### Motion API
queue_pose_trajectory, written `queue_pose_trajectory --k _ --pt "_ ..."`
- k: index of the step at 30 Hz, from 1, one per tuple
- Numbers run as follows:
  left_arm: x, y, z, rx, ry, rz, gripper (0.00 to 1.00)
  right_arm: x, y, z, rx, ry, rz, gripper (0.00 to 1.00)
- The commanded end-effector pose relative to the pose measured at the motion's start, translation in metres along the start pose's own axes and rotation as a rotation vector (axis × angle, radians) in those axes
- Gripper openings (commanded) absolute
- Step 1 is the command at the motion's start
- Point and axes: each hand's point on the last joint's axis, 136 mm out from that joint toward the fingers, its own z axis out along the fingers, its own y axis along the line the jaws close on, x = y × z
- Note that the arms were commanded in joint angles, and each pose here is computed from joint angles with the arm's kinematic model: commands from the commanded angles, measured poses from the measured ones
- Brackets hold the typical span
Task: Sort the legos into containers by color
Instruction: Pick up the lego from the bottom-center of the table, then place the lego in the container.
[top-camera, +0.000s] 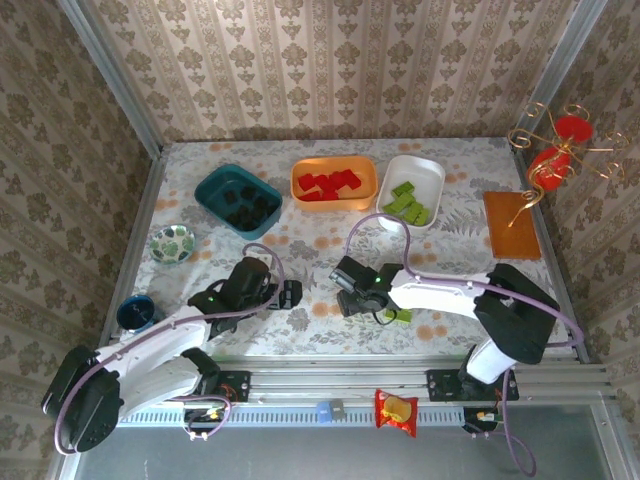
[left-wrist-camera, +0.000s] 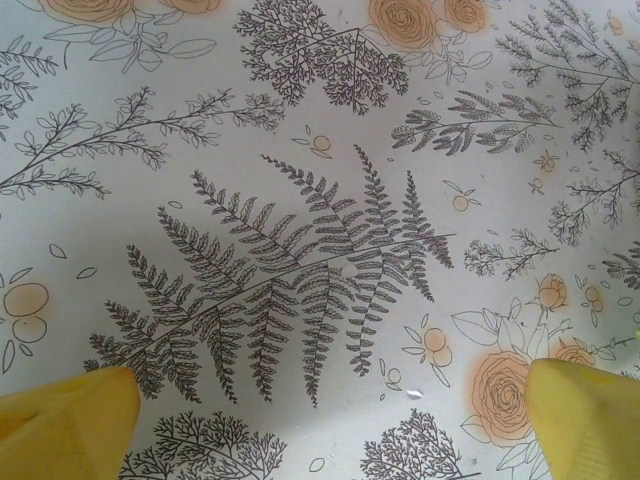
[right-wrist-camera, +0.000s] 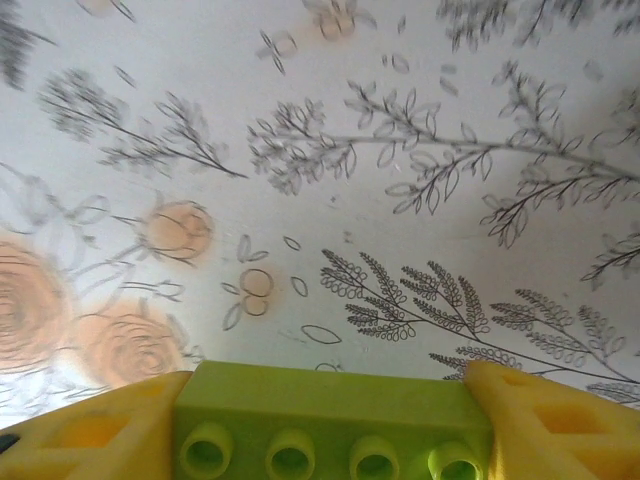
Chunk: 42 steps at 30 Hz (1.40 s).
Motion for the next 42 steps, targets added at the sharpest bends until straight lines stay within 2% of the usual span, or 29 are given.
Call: queue_pose_trajectory --k 1,6,9,17,22,24,26,29,36,42 --pt "0.0 0.0 0.002 0.009 -0.003 -0.017 1.0 -0.039 -0.006 -0.031 -0.014 -0.121 0.013 0.53" --pt "0.0 0.0 0.002 0.012 -0.006 -0.026 1.0 -0.091 -0.037 -0.057 -0.008 -0.234 0.082 0.53" --pt "0.001 0.0 0.002 0.013 -0.005 -0.031 1.0 -0.127 -0.069 -0.061 0.024 -0.291 0.144 0.53" --pt "0.0 0.0 -0.001 0.013 -0.009 -0.04 1.0 -0.199 -0.165 -0.023 0.117 -0.296 0.389 0.53" --pt "0.0 0.0 -0.003 0.013 -0.011 -0.044 1.0 -0.214 -0.205 0.008 0.186 -0.233 0.479 0.55" --pt "0.0 0.0 -0.004 0.015 -0.014 -0.045 1.0 -0.216 -0.214 0.017 0.206 -0.21 0.497 0.62" --pt "0.0 0.001 -0.005 0.013 -0.016 -0.046 1.0 -0.22 -0.22 0.021 0.219 -0.197 0.508 0.78" --pt "-0.001 0.0 -0.005 0.014 -0.018 -0.042 1.0 -0.228 -0.221 0.013 0.218 -0.221 0.499 0.85" --pt "-0.007 -0.002 -0.007 0.014 -0.029 -0.034 1.0 -0.224 -0.203 -0.031 0.182 -0.304 0.458 0.88" --pt "-0.019 -0.007 -0.014 0.021 -0.054 -0.016 1.0 -0.175 -0.156 -0.063 0.109 -0.329 0.38 0.88"
